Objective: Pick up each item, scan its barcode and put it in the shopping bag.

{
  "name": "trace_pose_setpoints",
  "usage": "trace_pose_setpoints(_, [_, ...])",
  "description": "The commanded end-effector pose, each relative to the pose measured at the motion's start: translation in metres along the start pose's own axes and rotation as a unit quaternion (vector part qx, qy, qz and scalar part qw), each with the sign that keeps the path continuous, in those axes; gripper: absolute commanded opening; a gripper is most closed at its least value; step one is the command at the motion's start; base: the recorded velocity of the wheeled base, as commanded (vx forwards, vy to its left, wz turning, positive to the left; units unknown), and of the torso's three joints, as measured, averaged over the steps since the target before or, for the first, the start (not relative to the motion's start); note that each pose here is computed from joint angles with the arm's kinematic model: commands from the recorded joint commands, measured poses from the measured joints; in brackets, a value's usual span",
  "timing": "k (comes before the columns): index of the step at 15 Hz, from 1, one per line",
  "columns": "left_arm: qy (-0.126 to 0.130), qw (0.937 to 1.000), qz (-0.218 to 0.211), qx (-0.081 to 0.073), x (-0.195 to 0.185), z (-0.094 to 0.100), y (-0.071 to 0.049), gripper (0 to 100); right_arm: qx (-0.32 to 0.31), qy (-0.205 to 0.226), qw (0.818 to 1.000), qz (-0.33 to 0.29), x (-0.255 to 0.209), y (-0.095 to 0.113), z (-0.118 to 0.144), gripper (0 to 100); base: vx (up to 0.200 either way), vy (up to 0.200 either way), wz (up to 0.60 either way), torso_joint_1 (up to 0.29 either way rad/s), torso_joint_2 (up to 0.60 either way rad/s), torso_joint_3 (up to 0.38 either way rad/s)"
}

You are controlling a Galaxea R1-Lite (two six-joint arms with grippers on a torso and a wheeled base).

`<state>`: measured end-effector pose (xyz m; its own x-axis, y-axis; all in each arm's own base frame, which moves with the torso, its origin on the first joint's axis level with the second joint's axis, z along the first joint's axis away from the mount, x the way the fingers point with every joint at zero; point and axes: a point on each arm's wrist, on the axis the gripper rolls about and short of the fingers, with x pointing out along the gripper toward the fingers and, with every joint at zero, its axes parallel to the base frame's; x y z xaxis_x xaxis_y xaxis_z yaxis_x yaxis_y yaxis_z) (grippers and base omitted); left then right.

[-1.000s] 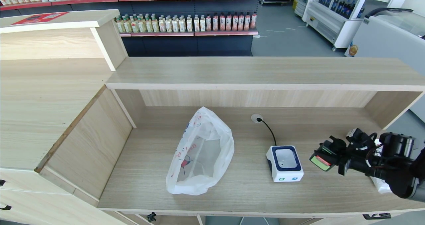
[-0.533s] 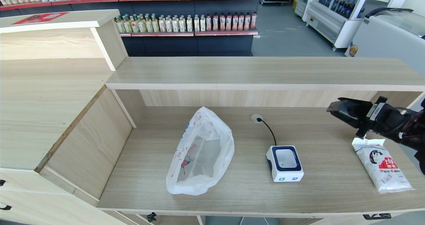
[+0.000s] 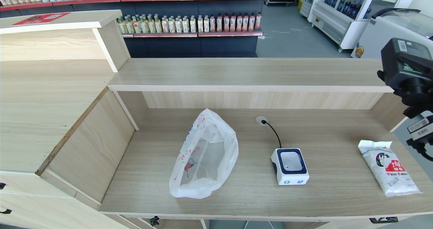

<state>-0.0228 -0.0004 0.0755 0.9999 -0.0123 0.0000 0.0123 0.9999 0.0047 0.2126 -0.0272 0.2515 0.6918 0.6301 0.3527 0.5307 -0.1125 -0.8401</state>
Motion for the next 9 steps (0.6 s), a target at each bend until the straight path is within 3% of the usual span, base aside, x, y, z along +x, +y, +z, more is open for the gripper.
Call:
trace_pose_setpoints(1, [0.000,1.0000,0.000,0.000,0.000,0.000,0.000,100,-0.100,-0.048,0.992,-0.065,-0.001,-0.034,0.036,0,0.000,0.000,0.00,0.000,0.00,0.000])
trace_pose_setpoints(3, [0.000,1.0000,0.000,0.000,0.000,0.000,0.000,100,-0.180,-0.090,0.972,-0.120,0.007,-0.044,0.065,0,0.000,0.000,0.00,0.000,0.00,0.000])
trace_pose_setpoints(6, [0.000,1.0000,0.001,0.000,0.000,0.000,0.000,100,-0.225,-0.127,0.948,-0.187,0.018,-0.058,0.101,0,0.000,0.000,0.00,0.000,0.00,0.000])
trace_pose_setpoints(9, [0.000,1.0000,0.000,0.000,0.000,0.000,0.000,100,-0.247,-0.187,0.934,-0.176,0.020,-0.056,0.128,0,0.000,0.000,0.00,0.000,0.00,0.000])
